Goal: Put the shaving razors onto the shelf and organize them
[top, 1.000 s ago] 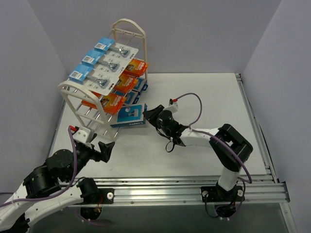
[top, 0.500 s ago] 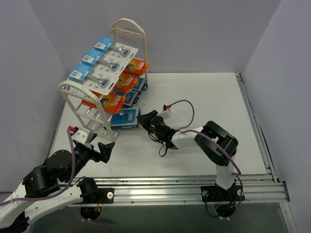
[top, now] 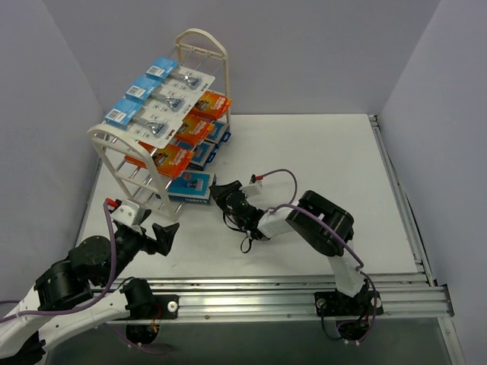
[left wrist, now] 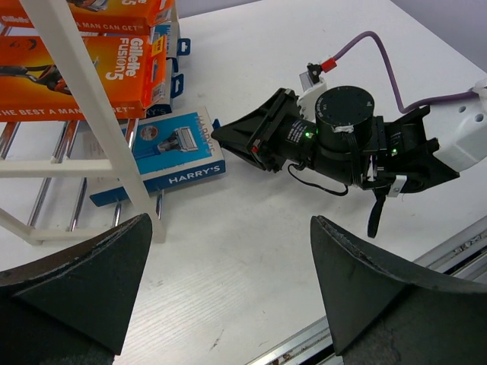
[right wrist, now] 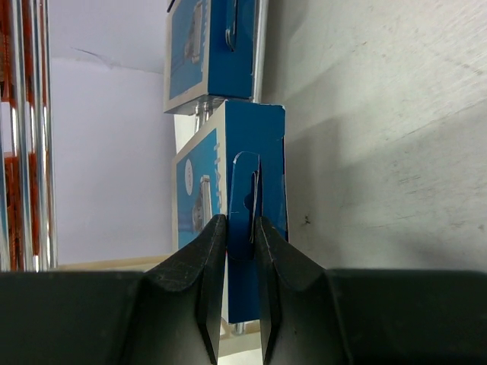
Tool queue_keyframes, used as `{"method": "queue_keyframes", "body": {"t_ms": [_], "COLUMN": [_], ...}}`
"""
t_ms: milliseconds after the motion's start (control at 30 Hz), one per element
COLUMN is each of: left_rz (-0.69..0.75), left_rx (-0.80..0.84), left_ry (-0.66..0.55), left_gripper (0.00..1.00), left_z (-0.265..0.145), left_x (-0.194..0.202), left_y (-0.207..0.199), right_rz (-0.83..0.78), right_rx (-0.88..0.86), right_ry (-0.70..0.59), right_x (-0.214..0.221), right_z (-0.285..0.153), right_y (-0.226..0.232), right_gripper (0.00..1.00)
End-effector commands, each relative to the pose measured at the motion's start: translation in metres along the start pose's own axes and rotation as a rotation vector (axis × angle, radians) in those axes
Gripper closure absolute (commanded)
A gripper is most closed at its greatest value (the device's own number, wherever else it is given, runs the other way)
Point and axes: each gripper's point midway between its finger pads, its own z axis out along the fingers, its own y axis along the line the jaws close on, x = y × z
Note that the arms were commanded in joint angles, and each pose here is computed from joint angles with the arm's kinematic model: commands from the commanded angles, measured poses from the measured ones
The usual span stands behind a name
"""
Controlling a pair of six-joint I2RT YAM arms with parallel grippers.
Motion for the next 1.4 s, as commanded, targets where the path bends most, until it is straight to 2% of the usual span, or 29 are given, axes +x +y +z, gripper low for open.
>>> {"method": "queue_keyframes", "body": {"t_ms": [0, 333, 1367], "left_rz": [-0.028, -0.030, -0.032], "left_rx": [0.001, 0.007, 0.024], "left_ry": [-0.046, -0.047, -0.050], "left_gripper": [0.06, 0.06, 0.06], "left_z": [-0.005, -0.005, -0.006], "left_x": [-0.013, -0.014, -0.015], "left_y": [0.002, 0.001, -0.002], "right_rz": [0.103, 0.142, 0.237], "right_rx": [-0.100, -0.121, -0.163], "right_ry": [-0.093, -0.179, -0.229], "right_x": [-0.007, -0.013, 0.022], "right_z": [0.007, 0.000, 0.025], "right_y": [0.042, 0.041, 0.047], "right_gripper": [1.00, 1.00, 1.00]}}
